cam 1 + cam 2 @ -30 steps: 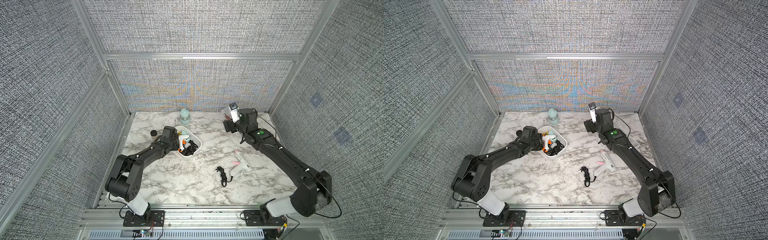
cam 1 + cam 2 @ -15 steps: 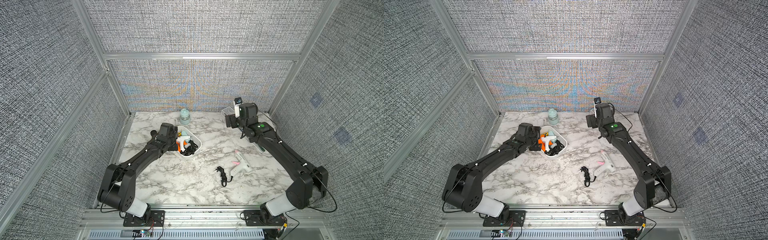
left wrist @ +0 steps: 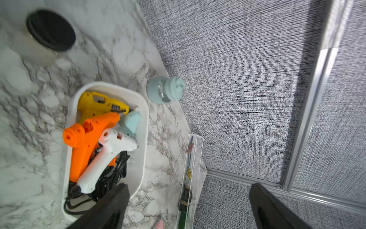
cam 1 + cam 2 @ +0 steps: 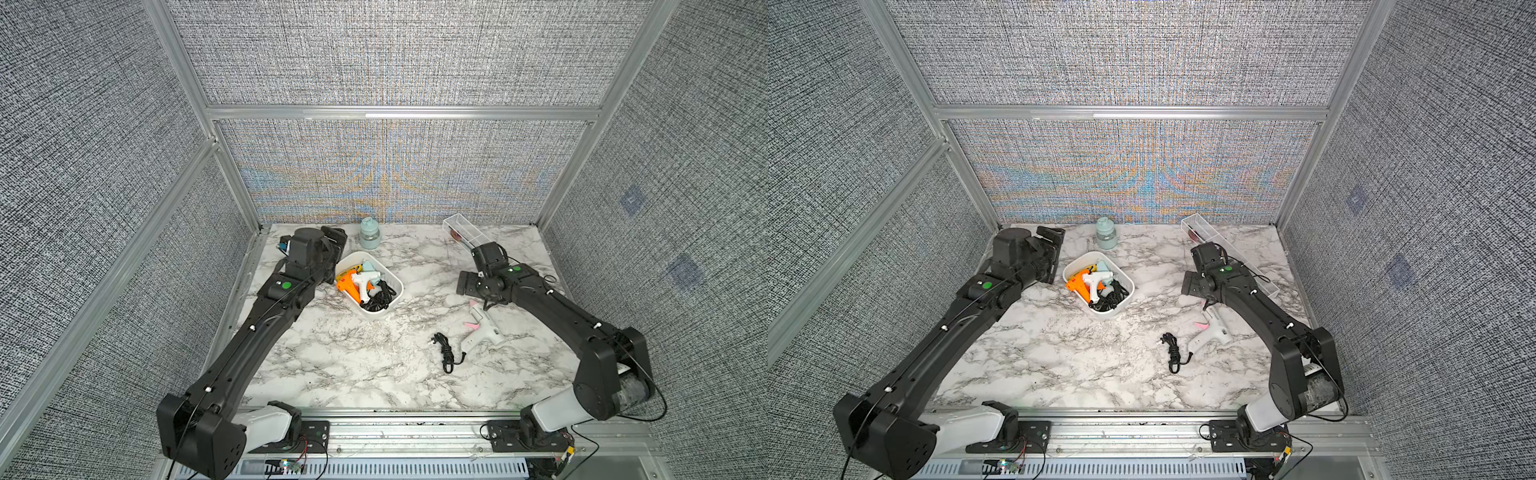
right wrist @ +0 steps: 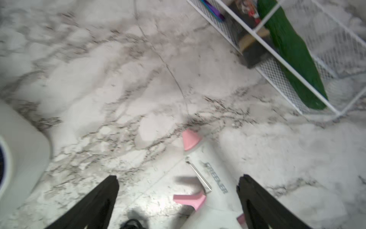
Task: Put the hot melt glue gun into the storage box
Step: Pick up the hot melt adhesive gun from the center of the board, then place the hot melt adhesive gun in the storage box, then adjust the hot melt adhesive gun in the storage box.
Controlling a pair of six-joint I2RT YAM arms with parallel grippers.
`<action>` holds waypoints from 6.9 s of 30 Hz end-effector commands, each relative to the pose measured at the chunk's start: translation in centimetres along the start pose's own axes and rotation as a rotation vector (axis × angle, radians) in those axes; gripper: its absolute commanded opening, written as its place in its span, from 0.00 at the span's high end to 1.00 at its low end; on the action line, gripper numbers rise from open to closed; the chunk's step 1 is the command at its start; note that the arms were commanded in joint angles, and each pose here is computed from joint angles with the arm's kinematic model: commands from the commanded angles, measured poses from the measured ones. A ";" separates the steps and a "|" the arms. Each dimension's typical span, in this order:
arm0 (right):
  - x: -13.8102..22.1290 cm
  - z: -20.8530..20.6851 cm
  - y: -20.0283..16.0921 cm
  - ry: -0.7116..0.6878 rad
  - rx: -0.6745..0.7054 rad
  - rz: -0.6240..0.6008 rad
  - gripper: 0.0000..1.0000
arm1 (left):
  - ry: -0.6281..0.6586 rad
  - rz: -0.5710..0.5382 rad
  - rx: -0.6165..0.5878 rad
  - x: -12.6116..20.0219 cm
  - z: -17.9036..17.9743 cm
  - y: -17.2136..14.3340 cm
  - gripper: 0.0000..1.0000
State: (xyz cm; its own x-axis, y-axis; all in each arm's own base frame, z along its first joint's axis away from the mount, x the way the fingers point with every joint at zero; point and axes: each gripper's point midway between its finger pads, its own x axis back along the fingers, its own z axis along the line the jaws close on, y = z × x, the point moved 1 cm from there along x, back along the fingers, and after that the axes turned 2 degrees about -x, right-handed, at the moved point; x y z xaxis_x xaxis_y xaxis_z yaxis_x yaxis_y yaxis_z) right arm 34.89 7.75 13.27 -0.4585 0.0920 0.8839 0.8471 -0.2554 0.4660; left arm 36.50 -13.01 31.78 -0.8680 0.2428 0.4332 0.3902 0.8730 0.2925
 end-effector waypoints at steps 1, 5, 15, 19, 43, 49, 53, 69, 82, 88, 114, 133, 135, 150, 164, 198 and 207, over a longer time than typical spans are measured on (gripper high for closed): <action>-0.6 -3.0 -2.8 -0.127 0.039 0.098 0.01 | 0.145 -0.032 -0.269 1.7 2.4 1.1 0.00; -2.0 -4.4 -4.2 -0.196 0.107 0.153 0.01 | 0.169 -0.043 -0.339 2.5 2.8 1.8 0.00; -6.4 -3.9 -4.8 -0.145 0.219 0.222 0.06 | 0.184 -0.044 -0.369 2.7 3.3 2.0 0.01; -7.7 -2.9 -4.7 -0.105 0.253 0.229 0.12 | 0.190 -0.047 -0.373 2.8 3.5 2.1 0.01; 10.7 14.8 15.8 0.095 0.736 -0.490 0.93 | 0.180 -0.090 -0.388 4.9 3.3 3.2 0.03; 16.2 22.8 15.8 0.074 1.210 -0.851 1.00 | 0.179 -0.112 -0.384 6.2 3.5 3.5 0.03; 16.6 26.8 15.7 0.026 1.425 -0.991 1.00 | 0.184 -0.137 -0.384 7.4 3.8 4.0 0.03; 20.8 35.6 12.6 0.291 1.733 -1.335 1.00 | 0.206 -0.218 -0.382 11.6 4.9 5.2 0.02; 17.7 37.5 7.3 0.554 1.827 -1.261 1.00 | 0.207 -0.222 -0.379 11.6 5.0 5.2 0.03; 12.7 37.2 3.7 0.629 1.876 -1.122 1.00 | 0.208 -0.222 -0.379 11.5 5.1 5.2 0.02; 15.5 41.8 2.6 0.756 1.852 -1.300 1.00 | 0.226 -0.213 -0.381 11.2 5.6 5.1 0.03; 8.3 40.8 -0.2 0.803 1.872 -1.148 1.00 | 0.234 -0.205 -0.385 10.8 5.7 4.9 0.03; 7.6 40.6 -0.2 0.803 1.871 -1.137 1.00 | 0.234 -0.203 -0.385 10.8 5.7 4.9 0.02; 2.1 39.2 -2.2 0.833 1.894 -1.016 1.00 | 0.237 -0.197 -0.386 10.4 5.5 4.9 0.03; -1.1 38.9 -1.0 0.769 1.879 -1.015 0.63 | 0.248 -0.193 -0.392 10.1 5.4 5.0 0.03; 10.4 36.4 4.3 0.934 1.505 -0.946 0.01 | 0.249 0.035 -0.605 4.6 3.9 2.2 0.10; 12.7 27.9 9.6 0.950 0.869 -0.718 0.01 | 0.242 0.406 -0.806 -7.1 3.0 -2.4 0.50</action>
State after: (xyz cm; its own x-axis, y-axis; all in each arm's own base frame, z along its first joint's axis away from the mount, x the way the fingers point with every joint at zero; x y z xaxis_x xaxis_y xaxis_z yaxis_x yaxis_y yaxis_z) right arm 43.95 35.09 28.44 -0.4756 -0.8291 0.2940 -0.1186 0.3916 0.9125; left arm 39.94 -13.06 26.89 -0.6473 0.1809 0.7405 0.7556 0.2802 0.5921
